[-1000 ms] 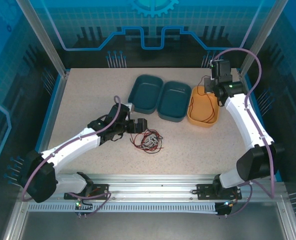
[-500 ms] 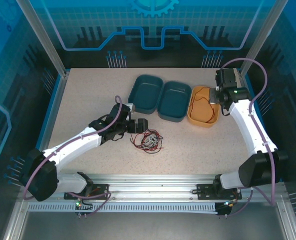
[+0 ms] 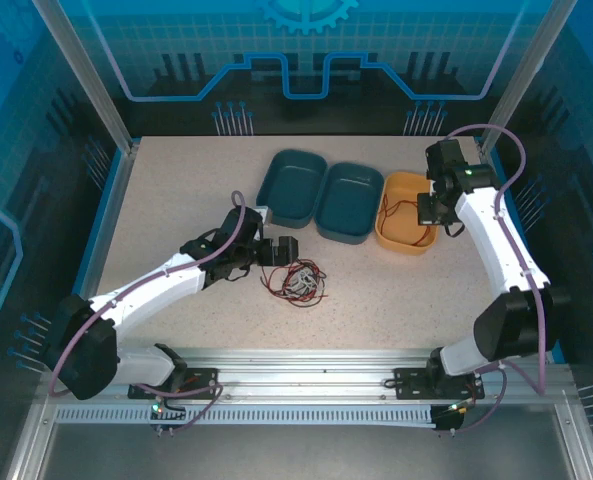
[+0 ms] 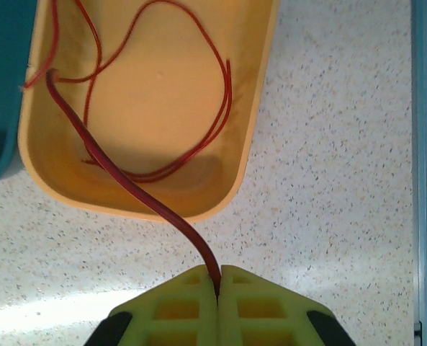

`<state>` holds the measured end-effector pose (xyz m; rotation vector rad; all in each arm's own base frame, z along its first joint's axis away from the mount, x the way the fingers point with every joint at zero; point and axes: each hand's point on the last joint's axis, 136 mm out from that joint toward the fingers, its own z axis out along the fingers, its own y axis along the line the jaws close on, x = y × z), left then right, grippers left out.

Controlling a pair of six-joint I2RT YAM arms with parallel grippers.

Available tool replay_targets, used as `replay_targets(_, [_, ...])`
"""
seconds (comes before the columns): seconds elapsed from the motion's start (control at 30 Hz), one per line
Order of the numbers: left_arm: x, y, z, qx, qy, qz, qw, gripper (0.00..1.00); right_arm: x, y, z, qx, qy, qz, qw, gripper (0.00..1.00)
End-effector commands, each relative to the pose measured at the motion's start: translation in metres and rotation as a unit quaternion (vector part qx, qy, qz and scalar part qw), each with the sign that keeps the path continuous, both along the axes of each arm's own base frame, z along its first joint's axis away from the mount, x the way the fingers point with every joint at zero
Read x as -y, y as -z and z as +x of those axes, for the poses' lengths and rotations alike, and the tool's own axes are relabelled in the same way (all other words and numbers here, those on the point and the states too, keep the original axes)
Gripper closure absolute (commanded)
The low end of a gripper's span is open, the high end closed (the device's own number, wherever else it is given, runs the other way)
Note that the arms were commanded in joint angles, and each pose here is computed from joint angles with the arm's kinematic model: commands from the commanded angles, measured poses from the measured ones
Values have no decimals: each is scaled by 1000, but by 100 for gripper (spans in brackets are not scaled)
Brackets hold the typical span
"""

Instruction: Untangle the cables

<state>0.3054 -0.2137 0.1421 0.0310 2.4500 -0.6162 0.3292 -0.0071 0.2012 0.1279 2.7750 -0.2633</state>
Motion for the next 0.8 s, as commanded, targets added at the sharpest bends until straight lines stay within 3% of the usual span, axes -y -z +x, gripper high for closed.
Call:
replay_targets(0.0, [3, 8, -1, -14, 2, -12, 1000, 1, 5, 14, -4, -54, 10, -3, 998, 100])
replay_targets(0.47, [5, 11, -2, -22, 7, -15, 1000, 1, -6, 74, 65, -111, 47, 6, 993, 100])
replay_targets(0.77, [5, 12, -4, -23, 8, -16, 1000, 1, -11, 121, 88, -152, 75, 14, 985, 100])
